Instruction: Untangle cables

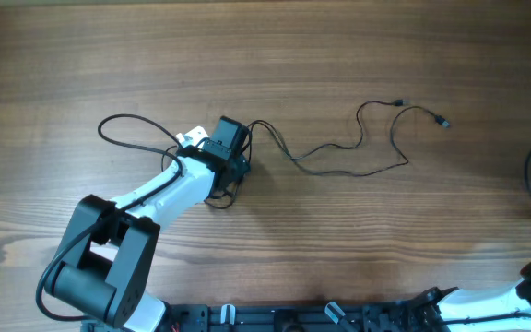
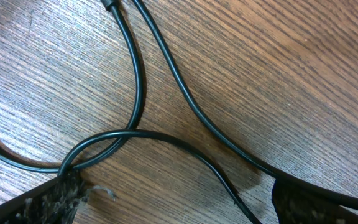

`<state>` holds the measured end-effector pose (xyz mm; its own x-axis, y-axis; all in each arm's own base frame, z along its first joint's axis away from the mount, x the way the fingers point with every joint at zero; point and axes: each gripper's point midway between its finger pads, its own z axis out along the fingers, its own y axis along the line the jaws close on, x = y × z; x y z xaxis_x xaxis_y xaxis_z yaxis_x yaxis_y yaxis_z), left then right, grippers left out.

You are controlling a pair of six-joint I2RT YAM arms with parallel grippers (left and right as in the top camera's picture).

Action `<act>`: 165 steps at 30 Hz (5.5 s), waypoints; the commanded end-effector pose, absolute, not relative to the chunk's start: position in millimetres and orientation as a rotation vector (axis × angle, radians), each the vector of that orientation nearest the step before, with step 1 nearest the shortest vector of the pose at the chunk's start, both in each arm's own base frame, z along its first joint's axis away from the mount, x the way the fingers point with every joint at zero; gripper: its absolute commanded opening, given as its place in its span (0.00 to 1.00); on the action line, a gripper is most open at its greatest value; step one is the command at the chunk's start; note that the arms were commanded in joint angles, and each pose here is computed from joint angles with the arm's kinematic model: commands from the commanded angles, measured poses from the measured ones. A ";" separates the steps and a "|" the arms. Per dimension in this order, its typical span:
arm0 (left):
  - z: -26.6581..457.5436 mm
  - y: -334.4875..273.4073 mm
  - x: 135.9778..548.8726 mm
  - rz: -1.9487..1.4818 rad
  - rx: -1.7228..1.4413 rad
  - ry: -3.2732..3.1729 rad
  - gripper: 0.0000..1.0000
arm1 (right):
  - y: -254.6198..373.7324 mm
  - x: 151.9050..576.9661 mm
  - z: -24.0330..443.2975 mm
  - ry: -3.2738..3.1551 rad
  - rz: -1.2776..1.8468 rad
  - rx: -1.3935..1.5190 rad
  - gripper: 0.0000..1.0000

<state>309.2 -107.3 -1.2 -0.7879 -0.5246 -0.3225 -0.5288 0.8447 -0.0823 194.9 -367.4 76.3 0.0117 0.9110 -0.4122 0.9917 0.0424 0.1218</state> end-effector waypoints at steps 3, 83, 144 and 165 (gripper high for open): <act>-36.1 -104.5 271.1 0.054 -0.842 2.842 1.00 | -333.0 237.3 88.7 2.010 0.059 1.778 1.00; 281.0 6.7 207.0 -0.124 -0.714 1.970 1.00 | 125.8 419.9 361.3 1.759 0.120 0.047 0.04; 281.0 6.7 207.0 -0.124 -0.714 1.970 1.00 | -373.2 510.7 95.3 2.116 -0.219 0.995 1.00; 281.0 6.7 207.0 -0.124 -0.714 1.970 1.00 | -434.0 387.2 29.3 2.241 -0.123 1.183 0.80</act>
<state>206.8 4.4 280.0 -0.3375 -0.5349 -0.7746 -0.4228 0.8213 -0.3830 370.9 -454.9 39.4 -0.3497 0.7603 -0.5474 0.8493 0.5039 0.1573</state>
